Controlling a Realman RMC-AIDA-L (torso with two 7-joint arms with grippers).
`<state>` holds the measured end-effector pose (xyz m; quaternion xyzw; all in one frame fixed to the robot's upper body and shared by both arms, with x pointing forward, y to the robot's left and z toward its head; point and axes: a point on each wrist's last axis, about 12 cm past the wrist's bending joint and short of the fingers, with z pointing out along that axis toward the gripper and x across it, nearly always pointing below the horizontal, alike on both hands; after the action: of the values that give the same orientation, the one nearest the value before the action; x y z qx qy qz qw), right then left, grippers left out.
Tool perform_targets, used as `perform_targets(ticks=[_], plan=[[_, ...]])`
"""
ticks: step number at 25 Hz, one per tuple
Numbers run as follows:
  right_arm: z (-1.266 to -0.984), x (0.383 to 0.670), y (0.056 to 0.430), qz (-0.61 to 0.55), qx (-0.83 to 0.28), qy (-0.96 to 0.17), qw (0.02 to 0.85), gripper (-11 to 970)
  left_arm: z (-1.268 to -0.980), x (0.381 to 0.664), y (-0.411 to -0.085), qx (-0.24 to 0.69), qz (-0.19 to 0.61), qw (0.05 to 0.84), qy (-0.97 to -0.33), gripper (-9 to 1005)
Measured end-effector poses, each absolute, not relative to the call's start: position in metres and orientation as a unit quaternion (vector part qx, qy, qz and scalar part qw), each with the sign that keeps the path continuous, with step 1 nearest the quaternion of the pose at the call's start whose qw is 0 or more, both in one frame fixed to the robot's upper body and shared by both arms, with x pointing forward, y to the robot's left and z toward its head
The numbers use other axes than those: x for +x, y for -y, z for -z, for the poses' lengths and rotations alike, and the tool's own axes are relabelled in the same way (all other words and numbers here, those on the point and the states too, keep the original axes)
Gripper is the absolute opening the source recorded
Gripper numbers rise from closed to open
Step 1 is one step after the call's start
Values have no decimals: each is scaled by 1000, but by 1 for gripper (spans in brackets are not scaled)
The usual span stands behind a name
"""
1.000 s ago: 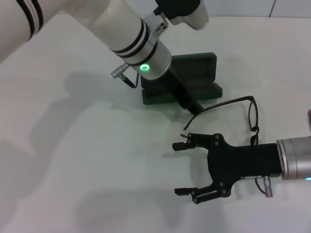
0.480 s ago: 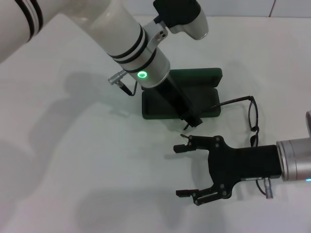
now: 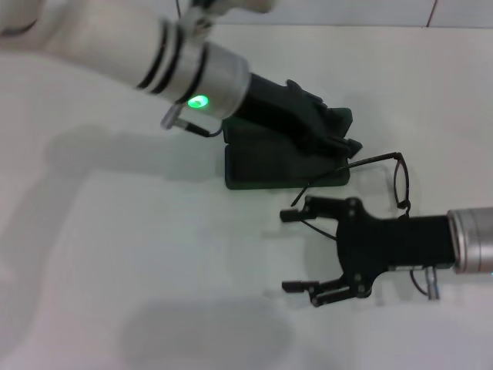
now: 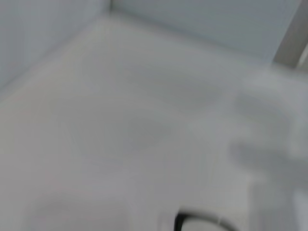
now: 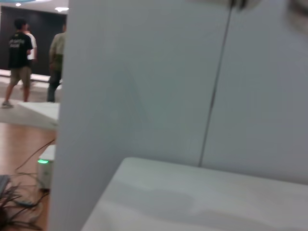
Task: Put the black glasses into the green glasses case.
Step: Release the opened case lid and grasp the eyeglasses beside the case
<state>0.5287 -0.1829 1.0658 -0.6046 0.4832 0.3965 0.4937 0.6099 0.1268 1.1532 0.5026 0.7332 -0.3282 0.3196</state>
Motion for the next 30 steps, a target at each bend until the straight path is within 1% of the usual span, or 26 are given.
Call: perform_targets(ticks=[2, 7, 12, 13, 14, 16, 21, 24, 26, 30], plan=[[-1070, 532, 188, -395, -597, -484, 503, 855, -1149, 599, -145, 489, 350, 371, -707, 589], [-1080, 538, 201, -396, -589, -480, 515, 855, -1133, 569, -185, 458, 372, 489, -642, 589], [-1088, 547, 215, -386, -580, -495, 519, 854, -1116, 539, -214, 420, 403, 557, -593, 589], [-1090, 550, 219, -384, -578, -500, 518, 854, -1114, 535, -219, 411, 409, 563, -589, 589], [-1104, 562, 229, -382, -578, -509, 512, 854, -1112, 534, -224, 400, 413, 567, -590, 589], [-1113, 571, 231, -380, -587, -513, 498, 854, -1106, 530, -233, 378, 423, 568, -596, 589], [-1157, 599, 229, -349, -647, -519, 437, 854, -1096, 527, -250, 343, 430, 567, -613, 589], [-1187, 613, 222, -286, -690, -530, 401, 851, -1092, 526, -254, 330, 427, 571, -618, 589], [-1199, 616, 217, -226, -721, -539, 372, 844, -1087, 524, -255, 323, 426, 571, -623, 589], [-1212, 610, 204, -102, -775, -541, 310, 838, -1081, 521, -257, 311, 430, 567, -631, 589]])
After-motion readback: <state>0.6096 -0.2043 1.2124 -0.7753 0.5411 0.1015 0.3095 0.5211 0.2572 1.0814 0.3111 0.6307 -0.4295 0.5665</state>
